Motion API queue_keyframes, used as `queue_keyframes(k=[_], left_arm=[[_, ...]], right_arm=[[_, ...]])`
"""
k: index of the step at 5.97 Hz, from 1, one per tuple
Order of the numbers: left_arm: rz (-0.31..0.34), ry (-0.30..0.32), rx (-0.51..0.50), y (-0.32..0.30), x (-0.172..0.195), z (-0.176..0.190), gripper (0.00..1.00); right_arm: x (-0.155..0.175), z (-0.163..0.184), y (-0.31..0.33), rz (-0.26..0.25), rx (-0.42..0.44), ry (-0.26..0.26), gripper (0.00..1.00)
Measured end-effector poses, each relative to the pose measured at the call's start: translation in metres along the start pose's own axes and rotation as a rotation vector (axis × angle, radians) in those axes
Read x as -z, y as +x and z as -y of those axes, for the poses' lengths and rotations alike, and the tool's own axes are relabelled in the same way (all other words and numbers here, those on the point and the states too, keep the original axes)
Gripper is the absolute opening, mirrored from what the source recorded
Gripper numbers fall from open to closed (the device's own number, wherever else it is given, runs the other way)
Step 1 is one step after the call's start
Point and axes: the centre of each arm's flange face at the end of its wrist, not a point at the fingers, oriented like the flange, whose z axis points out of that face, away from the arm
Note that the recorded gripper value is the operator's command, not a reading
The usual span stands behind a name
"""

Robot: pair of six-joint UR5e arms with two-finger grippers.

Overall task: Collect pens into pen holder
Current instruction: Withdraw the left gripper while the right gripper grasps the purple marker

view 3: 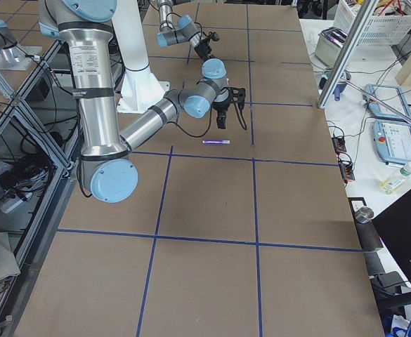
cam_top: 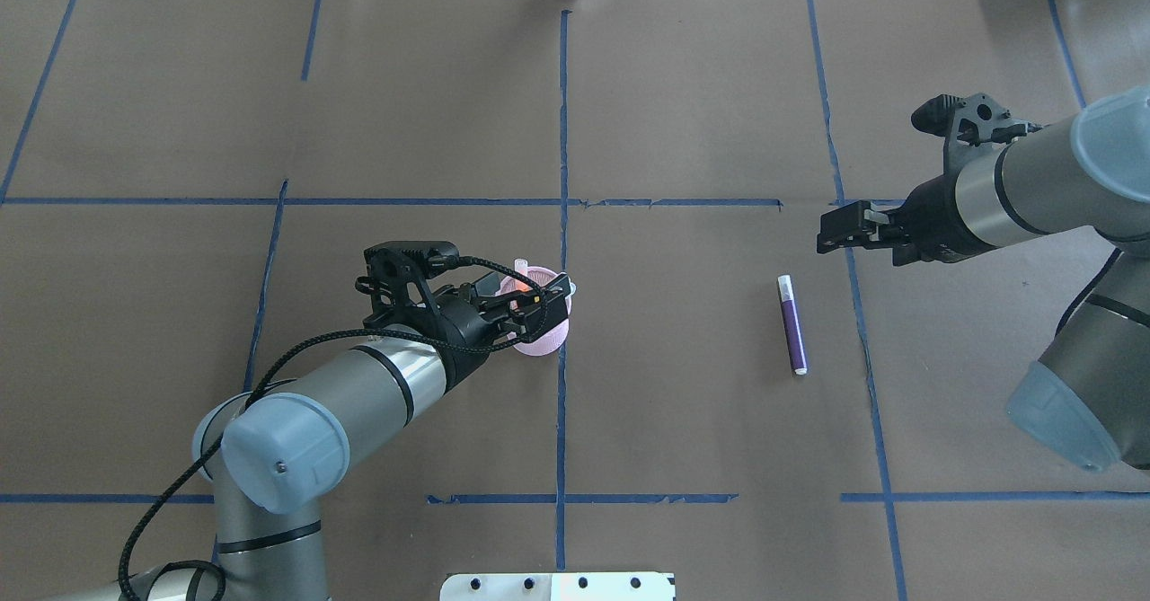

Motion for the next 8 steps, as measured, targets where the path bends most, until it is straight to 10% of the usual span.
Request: queue_keyframes(k=[4, 8], left_arm=[[0.197, -0.334, -0.135, -0.195, 0.038, 0.071, 1.00], [0.418, -0.518, -0.260, -0.297, 0.090, 0.167, 1.00]], right_arm=[[-0.097, 0.004, -0.059, -0.239, 0.036, -0.186, 1.00], [-0.130, -0.001, -0.047, -0.286, 0.084, -0.251, 0.99]])
